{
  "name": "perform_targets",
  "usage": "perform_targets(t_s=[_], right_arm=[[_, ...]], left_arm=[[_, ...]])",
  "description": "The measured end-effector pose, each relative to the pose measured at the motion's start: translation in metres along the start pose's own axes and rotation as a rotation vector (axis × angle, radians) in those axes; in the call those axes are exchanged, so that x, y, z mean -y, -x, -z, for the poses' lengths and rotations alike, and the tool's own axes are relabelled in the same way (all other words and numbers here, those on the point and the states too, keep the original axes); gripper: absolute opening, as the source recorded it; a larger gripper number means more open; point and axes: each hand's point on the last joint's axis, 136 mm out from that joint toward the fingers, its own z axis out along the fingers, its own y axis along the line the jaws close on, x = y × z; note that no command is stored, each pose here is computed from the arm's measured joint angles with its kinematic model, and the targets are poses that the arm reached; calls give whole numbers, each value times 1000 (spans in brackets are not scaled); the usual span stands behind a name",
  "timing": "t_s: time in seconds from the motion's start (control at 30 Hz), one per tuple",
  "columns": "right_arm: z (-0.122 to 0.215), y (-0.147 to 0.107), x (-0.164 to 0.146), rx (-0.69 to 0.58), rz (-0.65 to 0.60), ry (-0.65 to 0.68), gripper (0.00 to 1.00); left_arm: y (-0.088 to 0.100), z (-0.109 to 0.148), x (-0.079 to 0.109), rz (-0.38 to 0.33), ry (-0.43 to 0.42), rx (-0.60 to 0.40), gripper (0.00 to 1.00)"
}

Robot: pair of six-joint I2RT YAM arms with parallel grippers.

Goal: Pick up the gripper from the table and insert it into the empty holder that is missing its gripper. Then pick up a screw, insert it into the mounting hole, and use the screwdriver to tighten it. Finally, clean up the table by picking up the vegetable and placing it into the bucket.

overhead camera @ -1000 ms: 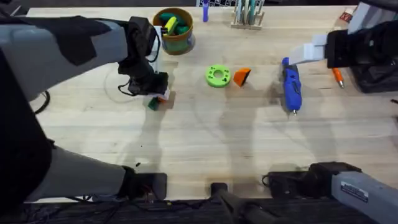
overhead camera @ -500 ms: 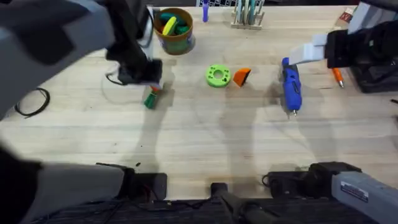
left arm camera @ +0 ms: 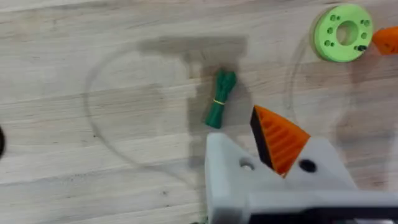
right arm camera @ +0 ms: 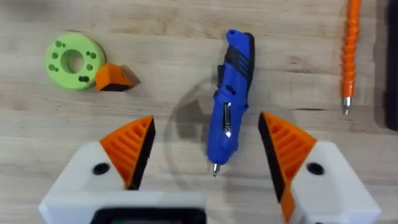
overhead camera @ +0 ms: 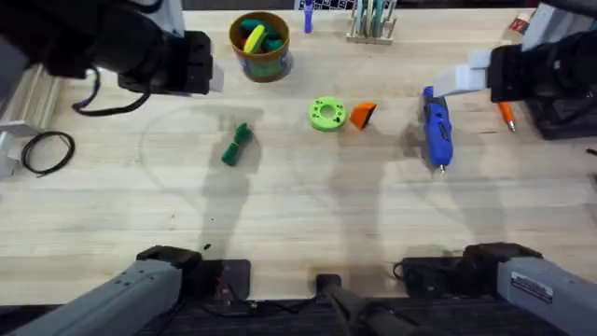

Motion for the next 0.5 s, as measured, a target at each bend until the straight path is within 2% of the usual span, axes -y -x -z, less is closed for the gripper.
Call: perform_targets(t_s=[0.2,0.23,0.3,0.43,0.5], right_arm=[[0,0,0,0,0,0,992],[0,0,0,0,0,0,991],[0,0,0,0,0,0,991],[0,0,0,0,0,0,991],[0,0,0,0,0,0,991]], left_arm=[[1,12,0,-1,-4,42,17],[2,12,0,-4,-3,42,54],[4,11,0,-1,-4,49,382],[5,11,1,4,-4,54,945],[5,11,1,3,-4,54,983]])
